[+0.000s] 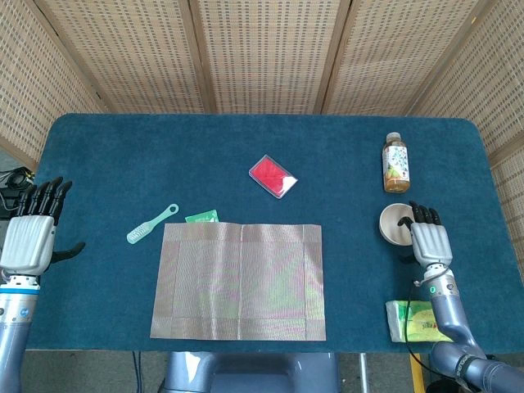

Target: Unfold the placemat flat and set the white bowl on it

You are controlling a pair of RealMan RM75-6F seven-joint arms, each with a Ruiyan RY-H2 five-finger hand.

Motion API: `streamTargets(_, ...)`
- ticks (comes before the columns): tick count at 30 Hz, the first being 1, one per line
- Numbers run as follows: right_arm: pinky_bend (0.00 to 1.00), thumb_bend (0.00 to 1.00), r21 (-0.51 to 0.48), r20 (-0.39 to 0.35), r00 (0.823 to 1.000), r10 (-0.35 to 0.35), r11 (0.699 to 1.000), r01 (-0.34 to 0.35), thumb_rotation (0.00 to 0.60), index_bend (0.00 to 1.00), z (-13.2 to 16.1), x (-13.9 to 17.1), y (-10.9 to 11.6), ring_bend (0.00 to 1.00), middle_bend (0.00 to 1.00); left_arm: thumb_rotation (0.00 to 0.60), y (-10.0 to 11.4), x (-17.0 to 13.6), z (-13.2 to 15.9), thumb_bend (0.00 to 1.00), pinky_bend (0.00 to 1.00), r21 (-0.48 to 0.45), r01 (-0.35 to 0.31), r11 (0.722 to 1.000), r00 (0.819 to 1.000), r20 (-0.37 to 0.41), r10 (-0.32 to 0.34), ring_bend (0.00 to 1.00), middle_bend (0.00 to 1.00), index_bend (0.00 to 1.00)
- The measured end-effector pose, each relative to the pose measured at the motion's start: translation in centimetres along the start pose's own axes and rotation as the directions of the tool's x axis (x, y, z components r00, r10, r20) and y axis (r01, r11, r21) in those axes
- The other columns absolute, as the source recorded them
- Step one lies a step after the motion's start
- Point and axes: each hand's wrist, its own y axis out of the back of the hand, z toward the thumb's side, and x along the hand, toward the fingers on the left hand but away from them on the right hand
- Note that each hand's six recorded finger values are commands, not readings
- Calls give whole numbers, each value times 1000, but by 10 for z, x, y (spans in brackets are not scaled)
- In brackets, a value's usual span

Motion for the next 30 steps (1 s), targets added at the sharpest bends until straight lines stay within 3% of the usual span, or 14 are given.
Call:
streamTargets(5, 0, 236, -1, 11, 1000, 13, 1000, -13, 600, 471, 0, -5, -8, 0, 0, 600, 1, 0, -1, 0, 0, -7, -1, 1000, 1000, -1, 1, 0, 0, 0)
streamTargets(9, 0, 394, -14, 14, 1000, 11, 1000, -11, 600, 609, 1, -9, -13, 0, 0, 600, 0, 1, -2, 0, 0, -16, 5, 1000, 1000, -6, -5, 0, 0, 0)
streamTargets(12, 0, 456, -19, 15, 1000, 5, 1000, -4, 600, 699, 2, -10, -14, 0, 0, 600, 0, 1, -1, 0, 0, -16, 6, 1000, 1000, -6, -6, 0, 0, 0)
streamTargets(16, 0, 475, -27, 3, 1000, -12, 1000, 12, 600, 762, 5, -10, -13, 0, 0, 600, 0, 0, 0, 0, 0, -25, 8, 1000, 1000, -2, -8, 0, 0, 0)
streamTargets(21, 0, 482, -50, -34, 998, -53, 997, 52, 600, 771, 11, -6, -4, 0, 0, 600, -1, 0, 2, 0, 0, -26, 11, 1000, 1000, 5, -11, 0, 0, 0)
streamTargets(30, 0, 533, -51, -208, 975, -76, 996, 67, 600, 769, 49, 14, 24, 0, 0, 600, -4, 2, 3, 0, 0, -25, 24, 999, 1000, 9, -24, 0, 0, 0)
